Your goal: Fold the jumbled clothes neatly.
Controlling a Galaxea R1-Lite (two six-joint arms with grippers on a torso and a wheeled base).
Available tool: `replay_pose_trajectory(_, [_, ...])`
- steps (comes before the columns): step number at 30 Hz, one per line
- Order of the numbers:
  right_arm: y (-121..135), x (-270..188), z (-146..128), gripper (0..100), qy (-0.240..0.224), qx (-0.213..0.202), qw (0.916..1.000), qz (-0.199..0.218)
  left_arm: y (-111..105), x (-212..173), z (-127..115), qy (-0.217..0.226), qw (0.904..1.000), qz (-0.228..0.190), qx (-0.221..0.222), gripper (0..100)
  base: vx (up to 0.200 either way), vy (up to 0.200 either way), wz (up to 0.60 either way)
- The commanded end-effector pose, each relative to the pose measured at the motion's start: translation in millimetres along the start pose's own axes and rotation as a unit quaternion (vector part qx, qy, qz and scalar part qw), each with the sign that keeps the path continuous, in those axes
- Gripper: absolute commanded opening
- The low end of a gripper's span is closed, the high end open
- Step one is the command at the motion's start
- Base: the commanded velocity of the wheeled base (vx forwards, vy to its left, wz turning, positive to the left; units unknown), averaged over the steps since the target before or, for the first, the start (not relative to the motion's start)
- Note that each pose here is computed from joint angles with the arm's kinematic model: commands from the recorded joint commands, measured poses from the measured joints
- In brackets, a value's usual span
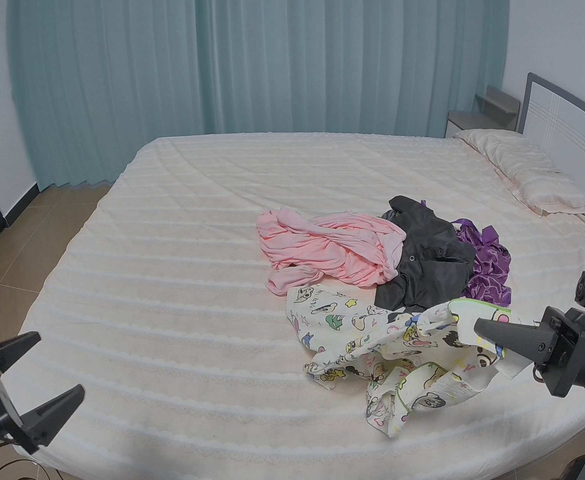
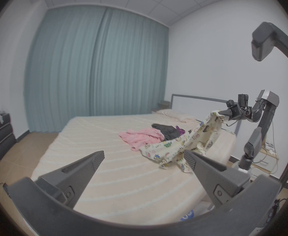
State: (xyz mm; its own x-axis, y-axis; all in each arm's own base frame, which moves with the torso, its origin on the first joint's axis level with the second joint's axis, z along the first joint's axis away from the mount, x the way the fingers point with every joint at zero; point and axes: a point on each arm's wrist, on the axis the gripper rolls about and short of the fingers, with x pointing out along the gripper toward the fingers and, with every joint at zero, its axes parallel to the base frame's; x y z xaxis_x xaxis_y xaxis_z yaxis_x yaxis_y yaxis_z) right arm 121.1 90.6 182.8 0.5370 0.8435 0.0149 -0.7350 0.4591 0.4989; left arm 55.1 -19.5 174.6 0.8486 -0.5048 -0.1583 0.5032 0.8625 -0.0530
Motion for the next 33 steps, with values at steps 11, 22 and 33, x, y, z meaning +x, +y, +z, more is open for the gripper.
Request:
replay_pose_trajectory(11, [-21,38,13,0,0.006,0.018,0.9994,-0.029,-61,284,-104,0.155,0.9706,-0.148,-0.110,100,0.000,0.000,0.00])
replay_pose_trajectory(22, [-21,43,22,0,-0.008,0.012,0.9995,-0.027,-64,334,-125,0.148,0.9694,-0.139,-0.138,100,0.000,0.000,0.00])
replay_pose_trajectory(33, [-21,52,30,0,-0.017,0.008,0.9996,-0.024,-67,347,-122,0.138,0.9615,-0.168,-0.168,100,0.000,0.000,0.00])
